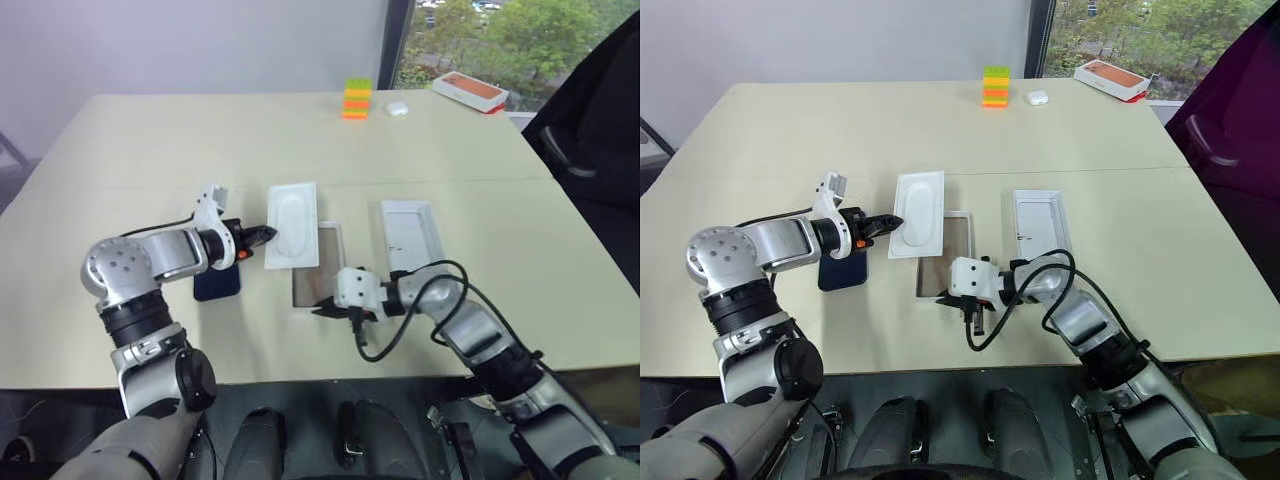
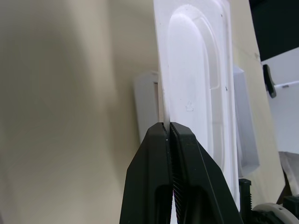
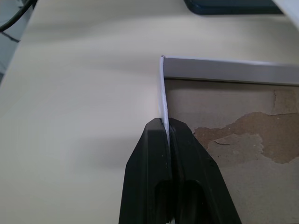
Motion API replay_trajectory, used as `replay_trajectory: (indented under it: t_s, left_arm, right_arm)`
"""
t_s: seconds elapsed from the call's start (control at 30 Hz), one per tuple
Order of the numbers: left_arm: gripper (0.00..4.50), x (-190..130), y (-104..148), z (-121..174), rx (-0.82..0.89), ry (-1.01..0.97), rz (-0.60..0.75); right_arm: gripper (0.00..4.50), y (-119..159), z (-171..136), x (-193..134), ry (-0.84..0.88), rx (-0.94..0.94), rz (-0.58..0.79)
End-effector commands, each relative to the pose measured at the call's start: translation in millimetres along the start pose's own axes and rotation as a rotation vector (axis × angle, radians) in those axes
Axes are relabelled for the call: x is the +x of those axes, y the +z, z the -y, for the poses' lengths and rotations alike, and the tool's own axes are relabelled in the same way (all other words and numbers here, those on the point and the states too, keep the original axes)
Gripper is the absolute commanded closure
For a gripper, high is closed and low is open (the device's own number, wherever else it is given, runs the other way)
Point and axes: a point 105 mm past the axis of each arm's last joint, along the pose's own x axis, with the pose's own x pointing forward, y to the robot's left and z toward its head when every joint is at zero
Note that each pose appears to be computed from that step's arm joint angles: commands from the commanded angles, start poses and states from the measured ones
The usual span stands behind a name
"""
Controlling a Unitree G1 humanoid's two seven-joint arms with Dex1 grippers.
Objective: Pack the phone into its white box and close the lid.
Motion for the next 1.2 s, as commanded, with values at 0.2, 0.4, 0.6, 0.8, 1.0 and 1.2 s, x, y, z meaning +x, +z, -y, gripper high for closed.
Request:
replay_trajectory:
  t_s: [0.2,0.4,0.6,0.8,1.0,1.2]
  left_arm:
    - [4.50,1.6,-7.7,23.1,0.038,-0.083,0.003]
    - [4.50,1.3,-17.4,27.8,0.076,-0.082,-0.023]
    - [4.50,2.8,-33.2,27.5,0.115,-0.044,-0.063]
    - [4.50,7.2,-45.3,23.4,0.115,-0.006,-0.102]
    - [4.50,9.1,-49.3,20.1,0.106,0.041,-0.099]
    - [4.50,10.8,-52.0,21.6,0.112,0.049,-0.106]
  right_arm:
    - [1.58,16.7,18.0,-4.4,-0.064,-0.006,0.044]
    - [1.58,34.2,21.3,-35.7,-0.067,0.031,0.108]
    - [1.58,30.9,11.0,-96.3,-0.030,0.113,0.078]
    - [1.58,20.8,33.5,-119.7,-0.174,0.152,0.081]
    - [1.58,16.4,44.5,-119.3,-0.231,0.133,0.087]
    - [1.58,13.0,48.7,-113.5,-0.247,0.106,0.083]
